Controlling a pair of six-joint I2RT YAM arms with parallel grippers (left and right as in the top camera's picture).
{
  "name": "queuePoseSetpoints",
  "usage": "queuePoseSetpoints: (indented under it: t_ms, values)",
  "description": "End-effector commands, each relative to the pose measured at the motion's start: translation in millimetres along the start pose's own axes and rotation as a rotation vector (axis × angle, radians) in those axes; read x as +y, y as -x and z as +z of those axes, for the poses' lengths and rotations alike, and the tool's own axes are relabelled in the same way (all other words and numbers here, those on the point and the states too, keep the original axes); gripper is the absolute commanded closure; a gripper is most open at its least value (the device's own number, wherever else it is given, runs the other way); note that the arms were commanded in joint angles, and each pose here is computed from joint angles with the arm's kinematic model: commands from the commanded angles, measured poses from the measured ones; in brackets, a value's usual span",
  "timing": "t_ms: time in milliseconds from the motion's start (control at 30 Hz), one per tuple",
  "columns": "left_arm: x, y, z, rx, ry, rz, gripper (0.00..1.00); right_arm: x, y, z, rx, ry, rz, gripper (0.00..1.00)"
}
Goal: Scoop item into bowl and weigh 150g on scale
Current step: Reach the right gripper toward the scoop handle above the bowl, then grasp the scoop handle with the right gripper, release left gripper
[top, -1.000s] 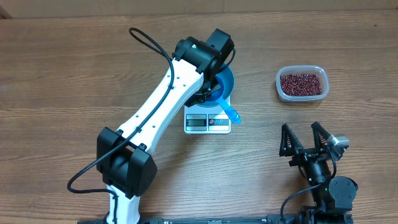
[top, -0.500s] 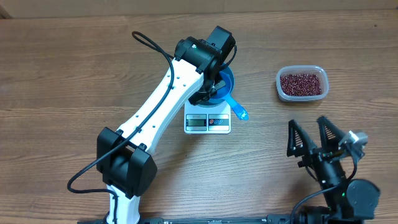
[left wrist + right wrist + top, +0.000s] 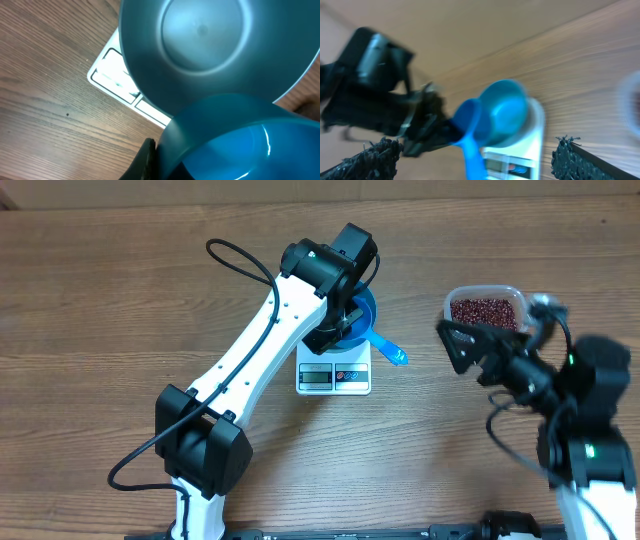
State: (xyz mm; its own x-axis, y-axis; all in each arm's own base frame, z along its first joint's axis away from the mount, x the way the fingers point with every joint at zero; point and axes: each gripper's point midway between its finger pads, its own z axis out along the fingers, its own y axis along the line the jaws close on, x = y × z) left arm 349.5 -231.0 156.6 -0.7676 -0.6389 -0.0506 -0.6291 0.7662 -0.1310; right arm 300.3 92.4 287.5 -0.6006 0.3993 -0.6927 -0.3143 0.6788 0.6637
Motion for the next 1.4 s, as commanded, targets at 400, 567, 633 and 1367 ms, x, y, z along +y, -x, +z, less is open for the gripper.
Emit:
queuePoseSetpoints:
  t_ms: [400, 567, 633, 1367]
  values:
    - [4, 46, -38, -0.065, -0.083, -0.189, 0.96, 18, -12, 44, 0.305, 0.372, 0.364, 0.0]
    - [6, 49, -49, -0.073, -0.109, -0.245, 0.96, 5, -10, 55, 0.282, 0.282, 0.491, 0.0]
    - [6, 50, -51, -0.083, -0.113, -0.27, 0.96, 4, -12, 62, 0.276, 0.245, 0.542, 0.0]
    - [2, 28, -51, 0.04, -0.123, -0.374, 0.96, 46, -23, 117, 0.089, 0.116, 0.471, 0.0]
